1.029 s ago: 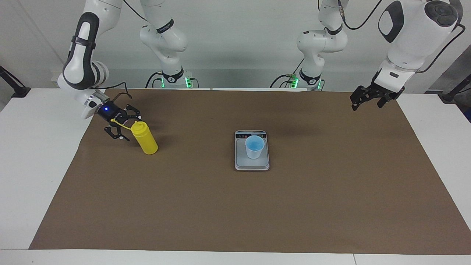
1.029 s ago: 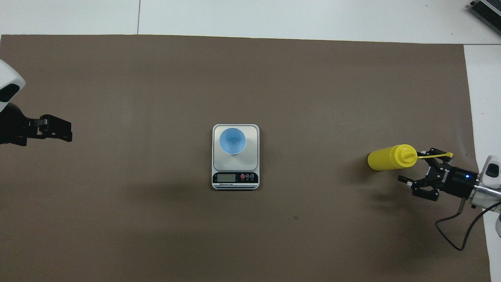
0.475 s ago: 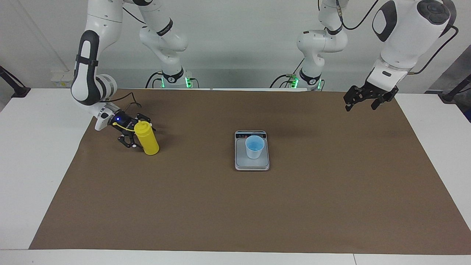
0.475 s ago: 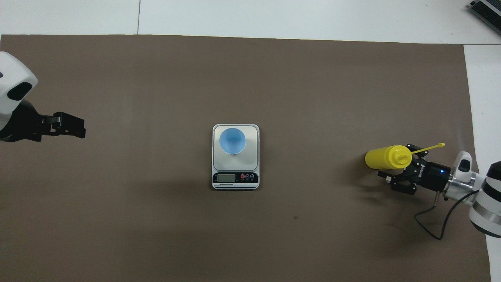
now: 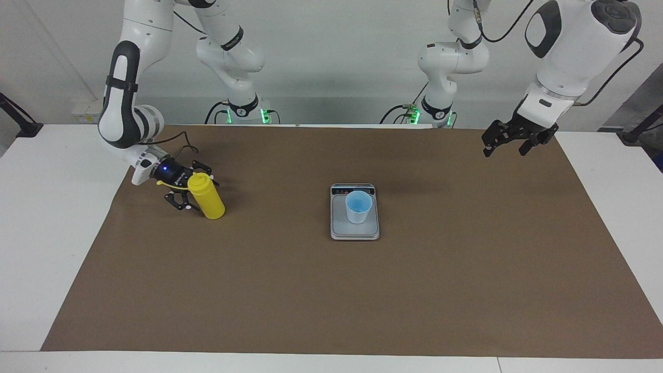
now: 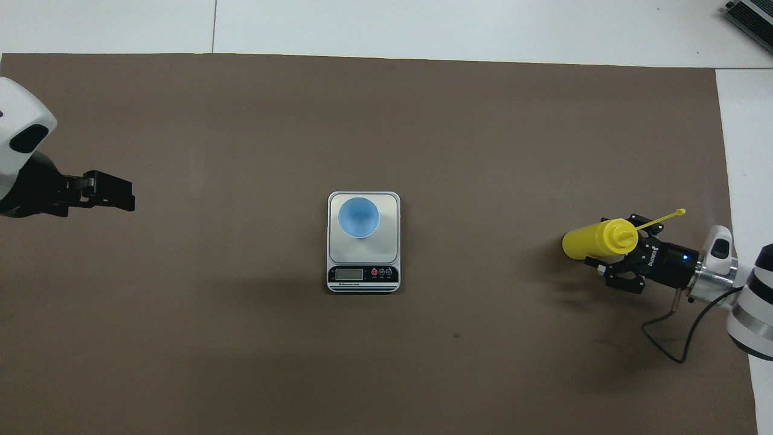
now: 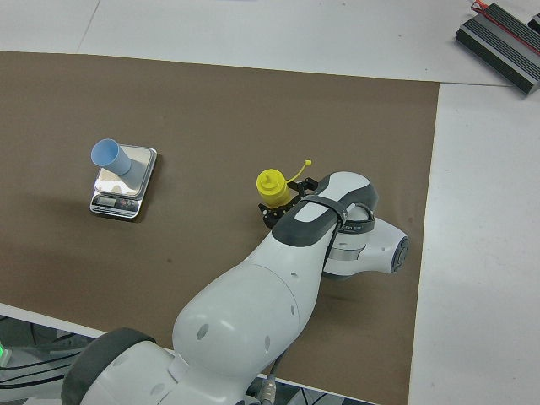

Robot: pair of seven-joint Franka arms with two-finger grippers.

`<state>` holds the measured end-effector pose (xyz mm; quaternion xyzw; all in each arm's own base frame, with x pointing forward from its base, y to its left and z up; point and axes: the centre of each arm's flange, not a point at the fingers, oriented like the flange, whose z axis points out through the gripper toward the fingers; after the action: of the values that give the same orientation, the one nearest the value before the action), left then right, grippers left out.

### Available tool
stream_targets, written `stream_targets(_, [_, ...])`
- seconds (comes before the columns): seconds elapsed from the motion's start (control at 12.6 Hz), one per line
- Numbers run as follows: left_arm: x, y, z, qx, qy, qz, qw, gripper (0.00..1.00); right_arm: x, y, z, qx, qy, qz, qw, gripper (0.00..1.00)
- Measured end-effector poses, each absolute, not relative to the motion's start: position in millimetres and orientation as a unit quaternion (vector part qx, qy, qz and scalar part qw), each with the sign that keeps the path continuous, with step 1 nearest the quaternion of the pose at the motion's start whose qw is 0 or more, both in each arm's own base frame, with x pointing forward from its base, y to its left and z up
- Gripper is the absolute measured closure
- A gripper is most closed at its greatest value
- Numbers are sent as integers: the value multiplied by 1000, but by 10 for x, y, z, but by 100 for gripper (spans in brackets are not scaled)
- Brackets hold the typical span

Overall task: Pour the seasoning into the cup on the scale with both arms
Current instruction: 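Reach the right gripper to the yellow squeeze bottle and grasp it, then lift the yellow bottle with the right gripper toward the cup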

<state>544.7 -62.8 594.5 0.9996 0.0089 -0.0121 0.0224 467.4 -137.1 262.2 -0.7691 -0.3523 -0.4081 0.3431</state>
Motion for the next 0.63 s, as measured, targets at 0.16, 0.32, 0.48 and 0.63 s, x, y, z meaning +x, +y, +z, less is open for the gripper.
stream_targets(0.16, [5446,-628,5945,1000,9,-12,23,0,4717,-1334,2648,-766,-358,-408,343,1])
stream_targets(0.32, [5446,-629,5944,1000,9,-12,23,0,4754,-1284,2662,-764,-364,-407,344,6])
stream_targets(0.48, [5446,-628,5943,1000,9,-13,23,0,4785,-1281,2687,-762,-367,-409,342,15])
stream_targets(0.63, [5446,-626,5943,1000,9,-13,23,0,4853,-1281,2750,-764,-363,-408,342,39])
